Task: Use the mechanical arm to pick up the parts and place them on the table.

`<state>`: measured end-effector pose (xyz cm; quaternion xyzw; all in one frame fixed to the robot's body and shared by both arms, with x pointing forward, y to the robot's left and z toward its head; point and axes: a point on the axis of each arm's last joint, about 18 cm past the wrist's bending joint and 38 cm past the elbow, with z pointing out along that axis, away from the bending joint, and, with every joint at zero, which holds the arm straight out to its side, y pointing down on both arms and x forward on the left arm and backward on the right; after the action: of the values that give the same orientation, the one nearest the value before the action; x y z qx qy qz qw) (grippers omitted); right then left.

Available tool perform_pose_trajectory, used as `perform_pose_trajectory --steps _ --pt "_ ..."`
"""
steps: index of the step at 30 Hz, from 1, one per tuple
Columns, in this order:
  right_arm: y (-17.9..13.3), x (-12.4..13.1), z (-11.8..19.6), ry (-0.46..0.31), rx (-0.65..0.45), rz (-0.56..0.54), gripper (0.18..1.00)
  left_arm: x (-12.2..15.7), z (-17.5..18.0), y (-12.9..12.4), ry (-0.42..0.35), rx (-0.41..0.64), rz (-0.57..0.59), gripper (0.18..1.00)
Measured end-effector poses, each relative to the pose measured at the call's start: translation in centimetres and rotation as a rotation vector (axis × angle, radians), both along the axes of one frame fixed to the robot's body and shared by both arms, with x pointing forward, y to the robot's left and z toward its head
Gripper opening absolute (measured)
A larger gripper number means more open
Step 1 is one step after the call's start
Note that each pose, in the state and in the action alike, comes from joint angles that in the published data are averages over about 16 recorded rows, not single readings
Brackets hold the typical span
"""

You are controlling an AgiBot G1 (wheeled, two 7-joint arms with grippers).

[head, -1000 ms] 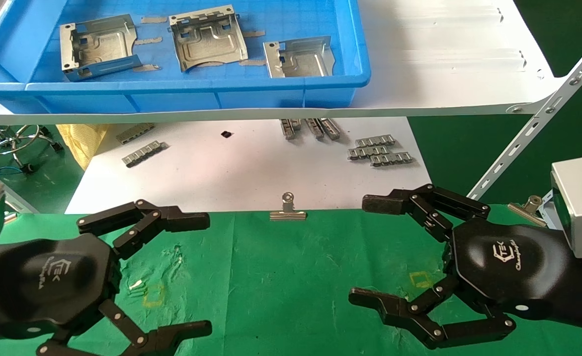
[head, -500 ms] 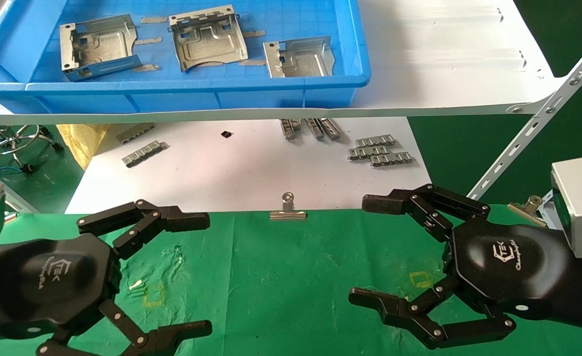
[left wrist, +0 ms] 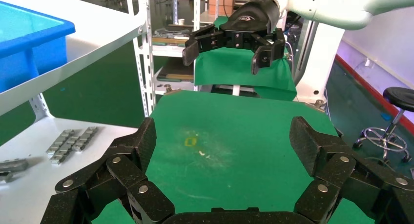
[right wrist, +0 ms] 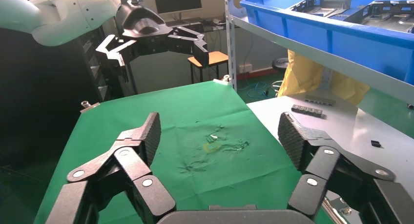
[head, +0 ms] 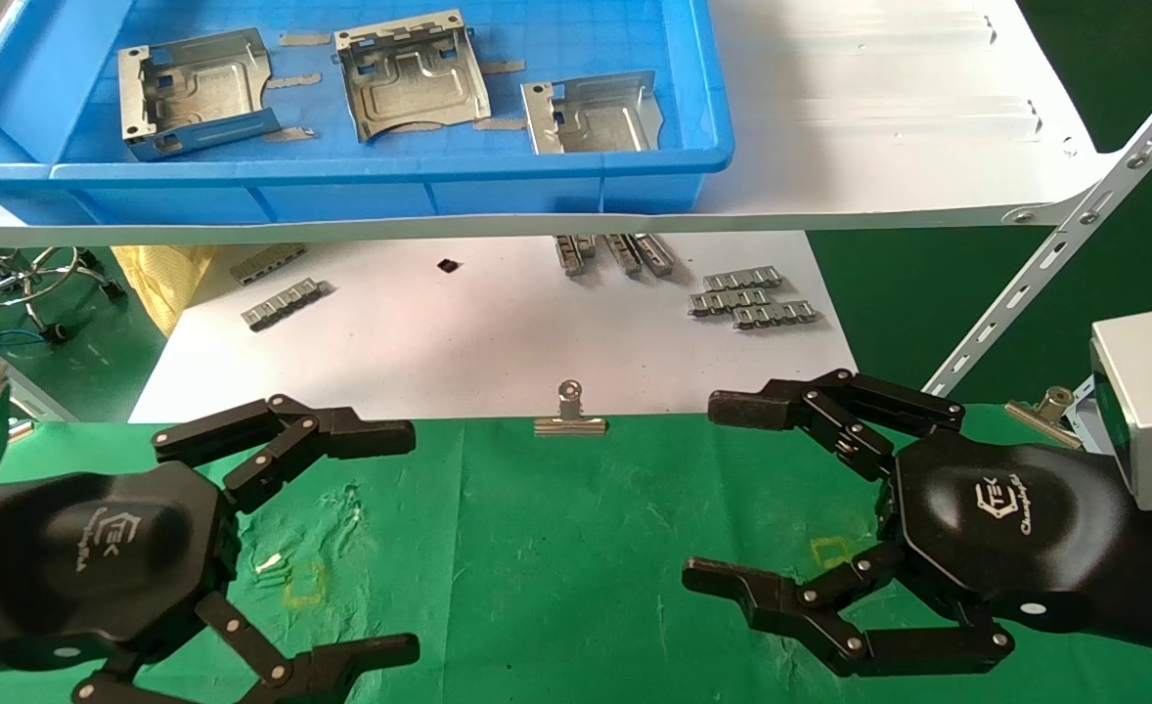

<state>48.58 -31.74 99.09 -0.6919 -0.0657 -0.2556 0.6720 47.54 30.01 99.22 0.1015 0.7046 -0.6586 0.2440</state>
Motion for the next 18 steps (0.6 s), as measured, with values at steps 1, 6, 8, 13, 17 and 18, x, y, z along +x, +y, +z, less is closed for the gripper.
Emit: perform_pose_trajectory --steps 1,6,8,13,17,18 --pt "0.00 0.00 0.00 0.000 0.000 0.000 0.915 0.00 0.00 0.00 0.000 0.000 0.000 1.001" --pt "0.00 0.00 0.00 0.000 0.000 0.000 0.844 0.00 0.00 0.00 0.000 0.000 0.000 1.001" --pt "0.00 0.00 0.00 0.000 0.000 0.000 0.800 0.00 0.00 0.00 0.000 0.000 0.000 1.001" --pt "0.00 0.00 0.00 0.000 0.000 0.000 0.707 0.00 0.00 0.00 0.000 0.000 0.000 1.001" --pt "0.00 0.00 0.00 0.000 0.000 0.000 0.607 0.00 0.00 0.00 0.000 0.000 0.000 1.001" --pt "0.00 0.00 0.00 0.000 0.000 0.000 0.588 0.00 0.00 0.00 0.000 0.000 0.000 1.001"
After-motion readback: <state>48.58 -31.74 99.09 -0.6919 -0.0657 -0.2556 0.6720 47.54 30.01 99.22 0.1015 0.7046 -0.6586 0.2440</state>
